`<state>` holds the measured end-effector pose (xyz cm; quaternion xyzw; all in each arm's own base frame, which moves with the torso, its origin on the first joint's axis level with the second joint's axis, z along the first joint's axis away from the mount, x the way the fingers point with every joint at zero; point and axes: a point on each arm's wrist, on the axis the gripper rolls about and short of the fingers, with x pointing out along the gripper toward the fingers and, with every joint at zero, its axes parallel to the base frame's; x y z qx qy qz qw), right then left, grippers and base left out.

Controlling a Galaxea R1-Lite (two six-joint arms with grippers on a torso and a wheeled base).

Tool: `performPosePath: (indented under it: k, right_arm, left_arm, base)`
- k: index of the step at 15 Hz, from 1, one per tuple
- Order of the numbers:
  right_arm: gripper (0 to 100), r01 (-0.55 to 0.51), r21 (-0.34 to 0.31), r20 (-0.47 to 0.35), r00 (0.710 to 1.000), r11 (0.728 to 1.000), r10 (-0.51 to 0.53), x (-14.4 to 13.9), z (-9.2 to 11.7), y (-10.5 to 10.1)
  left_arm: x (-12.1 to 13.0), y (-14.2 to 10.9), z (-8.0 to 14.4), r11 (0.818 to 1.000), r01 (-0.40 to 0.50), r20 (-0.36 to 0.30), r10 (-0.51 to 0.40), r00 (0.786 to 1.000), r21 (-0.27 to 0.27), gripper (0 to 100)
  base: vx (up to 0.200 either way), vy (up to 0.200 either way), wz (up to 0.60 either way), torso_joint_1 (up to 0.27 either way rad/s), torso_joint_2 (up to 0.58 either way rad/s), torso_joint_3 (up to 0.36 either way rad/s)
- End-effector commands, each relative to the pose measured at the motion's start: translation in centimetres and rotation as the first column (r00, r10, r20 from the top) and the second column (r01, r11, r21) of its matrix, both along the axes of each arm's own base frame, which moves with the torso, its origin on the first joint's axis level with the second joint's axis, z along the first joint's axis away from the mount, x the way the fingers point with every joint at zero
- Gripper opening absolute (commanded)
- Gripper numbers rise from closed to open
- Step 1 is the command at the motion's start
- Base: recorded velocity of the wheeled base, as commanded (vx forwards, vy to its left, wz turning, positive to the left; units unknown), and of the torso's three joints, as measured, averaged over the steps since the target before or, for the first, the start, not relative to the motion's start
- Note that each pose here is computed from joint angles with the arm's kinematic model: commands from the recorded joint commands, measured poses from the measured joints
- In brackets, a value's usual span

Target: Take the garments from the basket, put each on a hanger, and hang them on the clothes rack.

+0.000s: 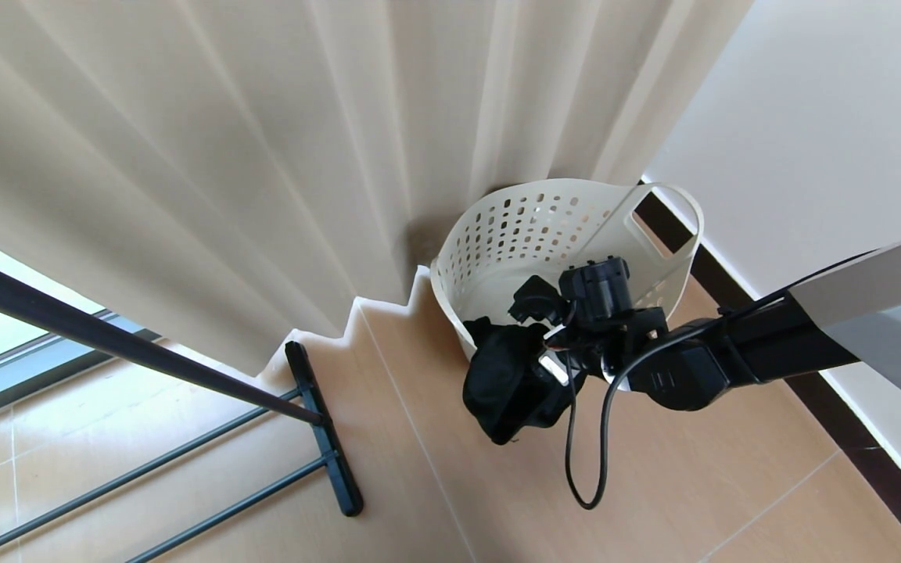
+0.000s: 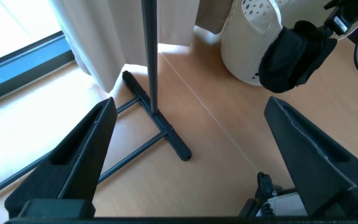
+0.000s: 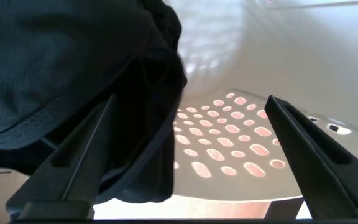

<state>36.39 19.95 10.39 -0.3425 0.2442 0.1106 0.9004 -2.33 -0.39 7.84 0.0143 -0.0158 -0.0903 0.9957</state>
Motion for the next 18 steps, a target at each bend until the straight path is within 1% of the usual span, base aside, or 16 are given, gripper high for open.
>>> performPosePath:
  k: [1, 3, 11, 13, 17, 18]
  right_arm:
    - [100, 0.003, -0.001, -0.002, 1.000, 1.000, -0.003, 0.2, -0.2, 0.0]
    - [100, 0.006, 0.007, 0.011, 1.000, 1.000, -0.006, 0.5, 0.1, 0.0]
    - [100, 0.011, 0.010, 0.007, 1.000, 1.000, -0.011, 1.5, -0.8, 0.2]
    - [100, 0.025, 0.011, 0.007, 1.000, 1.000, -0.025, 2.3, -1.2, -0.1]
    - [100, 0.033, 0.013, 0.011, 0.999, 0.999, -0.033, 2.5, -1.1, -0.4]
    - [0, 0.032, 0.015, 0.010, 0.999, 0.999, -0.032, 2.5, -1.1, -0.4]
  left_arm:
    - [0.0, 0.0, 0.0, 1.000, 0.000, 0.000, 0.000, 1.000, 0.000, 100]
    - [0.0, 0.0, 0.0, 1.000, 0.000, 0.000, 0.000, 1.000, 0.000, 100]
    - [0.0, 0.0, 0.0, 1.000, 0.001, 0.000, -0.001, 1.000, 0.000, 100]
    - [0.0, 0.0, 0.0, 1.000, 0.000, 0.000, 0.000, 1.000, 0.000, 100]
    - [0.0, 0.0, 0.0, 1.000, 0.000, 0.000, 0.000, 1.000, 0.000, 100]
    - [0.0, 0.0, 0.0, 1.000, 0.000, 0.000, 0.000, 1.000, 0.000, 100]
  base:
    - [0.000, 0.000, 0.00, 0.000, 0.00, 0.000]
    - [0.000, 0.000, 0.00, 0.000, 0.00, 0.000]
    - [0.000, 0.000, 0.00, 0.000, 0.00, 0.000]
    - [0.000, 0.000, 0.00, 0.000, 0.00, 0.000]
    - [0.000, 0.000, 0.00, 0.000, 0.00, 0.000]
    - [0.000, 0.000, 0.00, 0.000, 0.00, 0.000]
